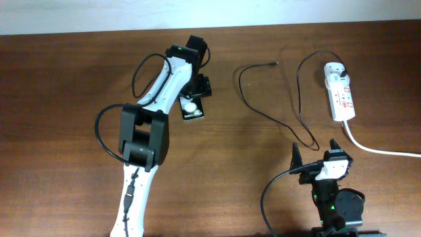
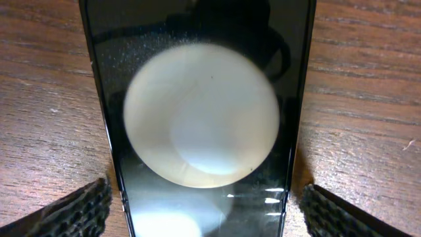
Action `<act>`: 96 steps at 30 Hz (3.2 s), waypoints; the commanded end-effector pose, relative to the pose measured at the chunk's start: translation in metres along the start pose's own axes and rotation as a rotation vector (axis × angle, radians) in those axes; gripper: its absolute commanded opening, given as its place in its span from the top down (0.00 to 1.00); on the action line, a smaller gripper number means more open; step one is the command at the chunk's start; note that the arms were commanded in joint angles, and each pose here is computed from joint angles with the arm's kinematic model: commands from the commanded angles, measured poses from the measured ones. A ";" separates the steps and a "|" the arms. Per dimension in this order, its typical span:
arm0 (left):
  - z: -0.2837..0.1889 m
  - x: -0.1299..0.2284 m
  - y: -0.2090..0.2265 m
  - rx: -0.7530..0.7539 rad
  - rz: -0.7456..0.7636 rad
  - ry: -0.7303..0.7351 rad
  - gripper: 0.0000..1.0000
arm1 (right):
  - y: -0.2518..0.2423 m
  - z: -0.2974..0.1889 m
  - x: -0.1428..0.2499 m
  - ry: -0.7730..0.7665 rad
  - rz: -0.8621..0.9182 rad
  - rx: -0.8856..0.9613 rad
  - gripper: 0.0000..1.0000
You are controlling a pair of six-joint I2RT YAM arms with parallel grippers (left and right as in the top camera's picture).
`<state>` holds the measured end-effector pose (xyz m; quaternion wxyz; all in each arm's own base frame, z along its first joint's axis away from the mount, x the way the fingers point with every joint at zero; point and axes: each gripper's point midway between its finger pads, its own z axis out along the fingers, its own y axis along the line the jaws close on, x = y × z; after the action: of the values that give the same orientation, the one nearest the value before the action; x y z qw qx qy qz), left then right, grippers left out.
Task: Plug charger to phone and switch on socket
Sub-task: 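Lift the black phone off the table with the left gripper, then rotate the phone upright and hold it at table center, left gripper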
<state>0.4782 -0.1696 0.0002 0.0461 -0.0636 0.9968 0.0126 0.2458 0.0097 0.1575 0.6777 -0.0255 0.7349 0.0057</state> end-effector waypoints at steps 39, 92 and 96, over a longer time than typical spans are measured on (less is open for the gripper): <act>-0.135 -0.017 0.016 0.011 0.043 -0.100 0.39 | 0.000 0.000 0.003 0.004 0.001 0.002 0.01; -0.182 0.142 0.046 0.262 0.119 0.146 0.60 | 0.000 0.000 0.003 0.004 0.001 0.002 0.01; -0.255 0.174 0.066 0.318 0.135 0.007 0.60 | 0.000 0.000 0.003 0.004 0.001 0.002 0.01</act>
<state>0.2970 -0.1405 0.1931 -0.0056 -0.0023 0.9929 -0.1186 0.2458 0.0097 0.1575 0.6777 -0.0254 0.7349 0.0058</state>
